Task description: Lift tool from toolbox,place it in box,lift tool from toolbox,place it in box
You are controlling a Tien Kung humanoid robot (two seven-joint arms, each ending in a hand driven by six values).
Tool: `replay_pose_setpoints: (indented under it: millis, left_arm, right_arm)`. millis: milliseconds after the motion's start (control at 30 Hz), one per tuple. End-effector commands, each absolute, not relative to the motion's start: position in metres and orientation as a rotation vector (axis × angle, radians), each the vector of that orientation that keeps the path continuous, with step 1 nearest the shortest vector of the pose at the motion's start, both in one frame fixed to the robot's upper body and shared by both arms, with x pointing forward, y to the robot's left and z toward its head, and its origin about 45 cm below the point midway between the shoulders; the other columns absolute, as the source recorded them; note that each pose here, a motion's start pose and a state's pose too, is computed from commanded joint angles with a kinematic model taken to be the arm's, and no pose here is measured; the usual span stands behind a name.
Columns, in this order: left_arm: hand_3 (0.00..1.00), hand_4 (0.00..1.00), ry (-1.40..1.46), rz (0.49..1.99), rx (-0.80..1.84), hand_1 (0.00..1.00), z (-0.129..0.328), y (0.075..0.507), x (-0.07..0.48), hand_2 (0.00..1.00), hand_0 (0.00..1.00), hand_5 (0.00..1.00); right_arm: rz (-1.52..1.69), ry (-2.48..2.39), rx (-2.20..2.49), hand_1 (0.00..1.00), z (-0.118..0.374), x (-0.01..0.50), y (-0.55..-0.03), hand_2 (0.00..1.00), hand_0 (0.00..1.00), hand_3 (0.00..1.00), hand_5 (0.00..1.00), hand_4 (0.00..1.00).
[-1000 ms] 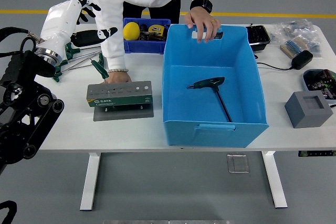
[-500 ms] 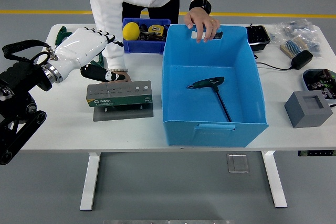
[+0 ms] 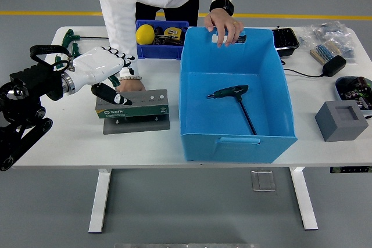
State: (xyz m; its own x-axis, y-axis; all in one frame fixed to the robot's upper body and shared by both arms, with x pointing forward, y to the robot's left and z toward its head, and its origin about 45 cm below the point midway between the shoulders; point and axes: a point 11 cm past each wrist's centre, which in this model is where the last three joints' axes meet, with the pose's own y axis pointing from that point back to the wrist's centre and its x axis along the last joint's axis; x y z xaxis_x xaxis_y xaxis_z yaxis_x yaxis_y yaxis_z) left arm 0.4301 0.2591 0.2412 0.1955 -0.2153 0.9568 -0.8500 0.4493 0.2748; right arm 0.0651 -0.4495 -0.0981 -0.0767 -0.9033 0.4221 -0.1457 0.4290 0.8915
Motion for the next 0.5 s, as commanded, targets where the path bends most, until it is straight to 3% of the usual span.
replay_pose_setpoints:
  millis: [100, 133, 300, 333, 500]
  left_arm:
    - [0.641, 0.998, -1.334, 0.555, 1.073, 0.908, 0.239, 0.257, 0.431, 0.932, 0.848, 0.631]
    - [0.614, 0.998, -1.335, 0.543, 1.078, 0.873, 0.238, 0.256, 0.431, 0.855, 0.847, 0.637]
    - [0.614, 0.998, -1.344, 0.477, 1.106, 0.873, 0.235, 0.251, 0.431, 0.855, 0.847, 0.637]
    - [0.599, 0.998, -1.342, 0.466, 1.112, 0.827, 0.235, 0.25, 0.431, 0.796, 0.847, 0.631]
    - [0.599, 0.998, -1.286, 0.401, 1.176, 0.827, 0.227, 0.25, 0.429, 0.796, 0.847, 0.631]
  right_arm:
    - [-0.824, -1.533, 0.963, 0.581, -0.098, 0.065, -0.45, 0.681, 0.609, 0.667, 0.951, 0.872]
    - [-0.823, -1.533, 0.963, 0.582, -0.098, 0.065, -0.45, 0.68, 0.609, 0.664, 0.95, 0.867]
    - [-0.82, -1.53, 0.965, 0.582, -0.098, 0.066, -0.451, 0.68, 0.609, 0.664, 0.95, 0.867]
    - [-0.82, -1.529, 0.965, 0.581, -0.097, 0.066, -0.451, 0.679, 0.608, 0.662, 0.949, 0.865]
    - [-0.821, -1.53, 0.965, 0.581, -0.097, 0.066, -0.451, 0.679, 0.608, 0.662, 0.949, 0.865]
